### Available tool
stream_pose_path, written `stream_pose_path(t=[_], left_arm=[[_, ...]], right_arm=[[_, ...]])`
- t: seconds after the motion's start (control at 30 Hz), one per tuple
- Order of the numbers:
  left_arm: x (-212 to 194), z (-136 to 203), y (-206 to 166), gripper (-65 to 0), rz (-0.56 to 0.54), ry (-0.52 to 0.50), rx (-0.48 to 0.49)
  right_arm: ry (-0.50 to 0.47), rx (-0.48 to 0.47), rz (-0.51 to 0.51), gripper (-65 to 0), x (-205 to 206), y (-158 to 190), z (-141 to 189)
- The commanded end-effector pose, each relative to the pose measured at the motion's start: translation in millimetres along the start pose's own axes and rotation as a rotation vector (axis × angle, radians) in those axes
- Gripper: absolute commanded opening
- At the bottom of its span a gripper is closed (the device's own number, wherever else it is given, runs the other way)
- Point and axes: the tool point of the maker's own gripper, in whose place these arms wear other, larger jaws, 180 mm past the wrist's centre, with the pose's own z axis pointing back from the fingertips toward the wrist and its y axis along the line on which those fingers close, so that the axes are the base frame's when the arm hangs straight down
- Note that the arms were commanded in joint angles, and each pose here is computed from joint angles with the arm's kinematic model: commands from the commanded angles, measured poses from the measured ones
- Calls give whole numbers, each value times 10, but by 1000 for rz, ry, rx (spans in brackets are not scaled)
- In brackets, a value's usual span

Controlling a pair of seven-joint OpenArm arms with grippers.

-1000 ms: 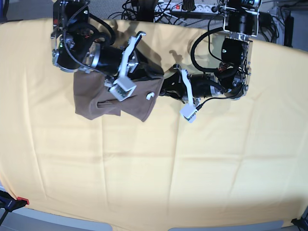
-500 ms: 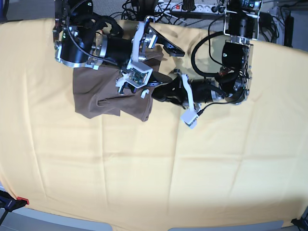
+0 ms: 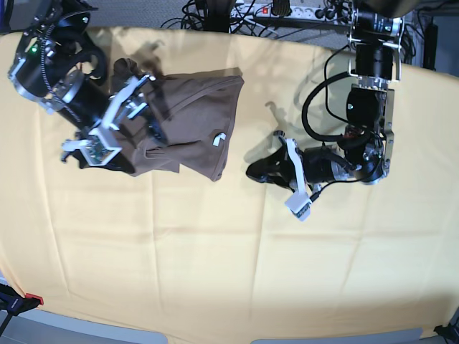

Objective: Fold the T-shirt properly
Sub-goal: 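Open the right gripper and move the left gripper onto the bundle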

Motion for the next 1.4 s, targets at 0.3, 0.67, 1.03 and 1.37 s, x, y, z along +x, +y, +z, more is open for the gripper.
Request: stream_pose_path(t=[0.3,0.67,1.03,1.37], left_arm=[[182,-264,-109,-215,-208,53,8],[250,-434,-37,-215,-490,205,53],[144,-447,244,-216,-434,202,85],[174,-659,126,-216,-345,109,23]], right_arm=[[-3,-63,-17,-217,-44,-169,183],[57,-53,-13,-217,-197,-139,232],[62,-52,-14,-217,-207,-137,233],[70,-45,-22,-217,-240,-110,241]])
